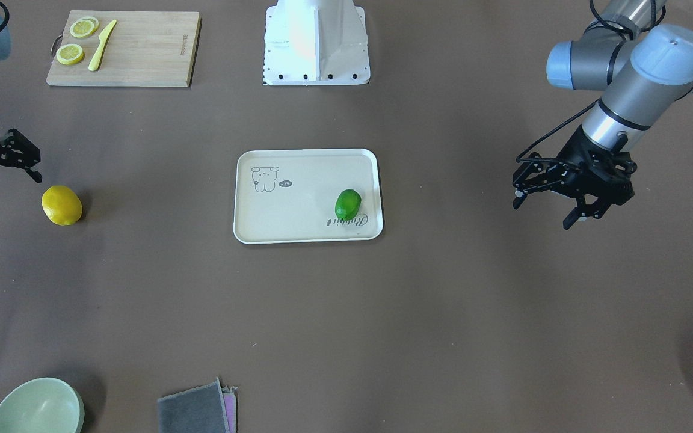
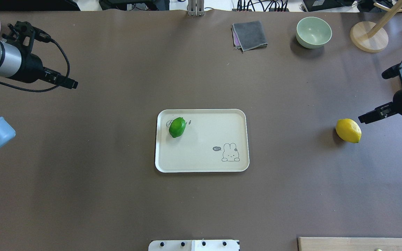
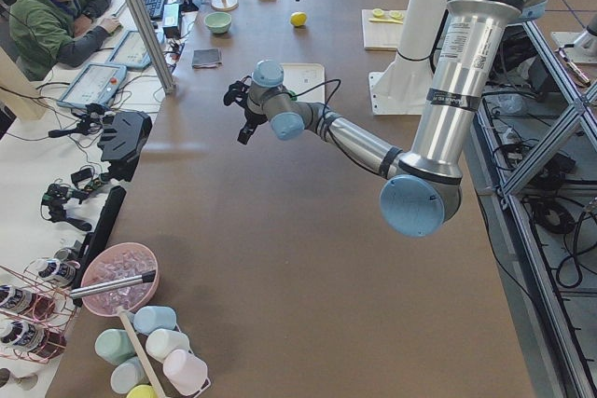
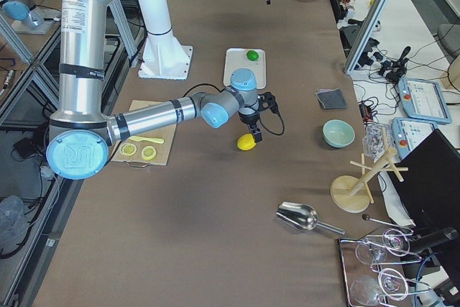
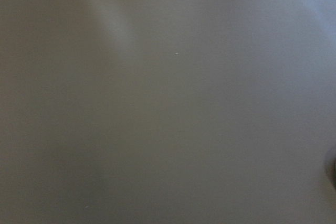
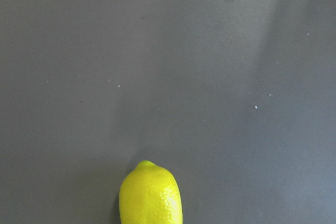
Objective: Place all lemons on tray
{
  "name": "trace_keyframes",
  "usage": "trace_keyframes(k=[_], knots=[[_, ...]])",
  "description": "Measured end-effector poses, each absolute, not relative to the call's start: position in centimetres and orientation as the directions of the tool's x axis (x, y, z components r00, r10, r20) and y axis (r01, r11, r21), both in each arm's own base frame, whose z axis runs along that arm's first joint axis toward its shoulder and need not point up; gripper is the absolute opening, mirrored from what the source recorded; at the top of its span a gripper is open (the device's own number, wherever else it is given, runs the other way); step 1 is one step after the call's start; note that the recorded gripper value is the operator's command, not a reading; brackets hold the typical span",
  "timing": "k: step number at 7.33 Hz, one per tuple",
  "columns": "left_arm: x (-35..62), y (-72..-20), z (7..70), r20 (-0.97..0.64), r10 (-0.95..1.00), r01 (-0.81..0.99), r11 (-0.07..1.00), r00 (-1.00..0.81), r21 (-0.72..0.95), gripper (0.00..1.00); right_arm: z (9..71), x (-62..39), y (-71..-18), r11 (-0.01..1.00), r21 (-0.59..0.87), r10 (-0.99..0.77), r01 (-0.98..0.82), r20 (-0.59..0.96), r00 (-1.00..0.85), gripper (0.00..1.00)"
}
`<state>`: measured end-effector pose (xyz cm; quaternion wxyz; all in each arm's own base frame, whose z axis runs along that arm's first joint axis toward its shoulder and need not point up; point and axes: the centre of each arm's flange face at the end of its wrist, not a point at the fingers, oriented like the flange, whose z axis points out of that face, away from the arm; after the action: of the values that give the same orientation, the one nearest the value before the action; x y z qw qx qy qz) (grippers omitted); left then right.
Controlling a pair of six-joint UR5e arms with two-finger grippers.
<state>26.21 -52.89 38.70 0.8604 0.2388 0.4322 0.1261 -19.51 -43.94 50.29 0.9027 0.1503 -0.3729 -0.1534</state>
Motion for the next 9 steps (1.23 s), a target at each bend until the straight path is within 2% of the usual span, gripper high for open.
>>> trace_keyframes(k=[2, 5, 6, 8, 9], knots=[[25.5, -53.0, 39.1, -0.679, 0.430, -0.016, 0.851, 0.595, 0.524, 1.00, 51.9, -23.4, -42.9, 0.899, 0.365, -0.428, 0.242, 0.618, 0.659, 1.00], [25.4, -53.0, 39.1, -0.678, 0.431, -0.015, 0.850, 0.596, 0.527, 1.00, 54.1, -26.3, -44.1, 0.900, 0.336, -0.433, 0.279, 0.607, 0.667, 1.00], [25.4, -53.0, 39.2, -0.677, 0.430, -0.014, 0.850, 0.597, 0.527, 1.00, 54.4, -26.9, -44.3, 0.900, 0.331, -0.434, 0.284, 0.606, 0.667, 0.85], [25.4, -53.1, 39.2, -0.676, 0.429, -0.014, 0.850, 0.599, 0.526, 1.00, 54.9, -28.0, -45.1, 0.900, 0.324, -0.434, 0.292, 0.605, 0.668, 0.10], [25.5, -53.1, 39.2, -0.677, 0.428, -0.014, 0.850, 0.599, 0.526, 1.00, 54.7, -28.2, -45.3, 0.900, 0.325, -0.435, 0.291, 0.605, 0.667, 0.00]])
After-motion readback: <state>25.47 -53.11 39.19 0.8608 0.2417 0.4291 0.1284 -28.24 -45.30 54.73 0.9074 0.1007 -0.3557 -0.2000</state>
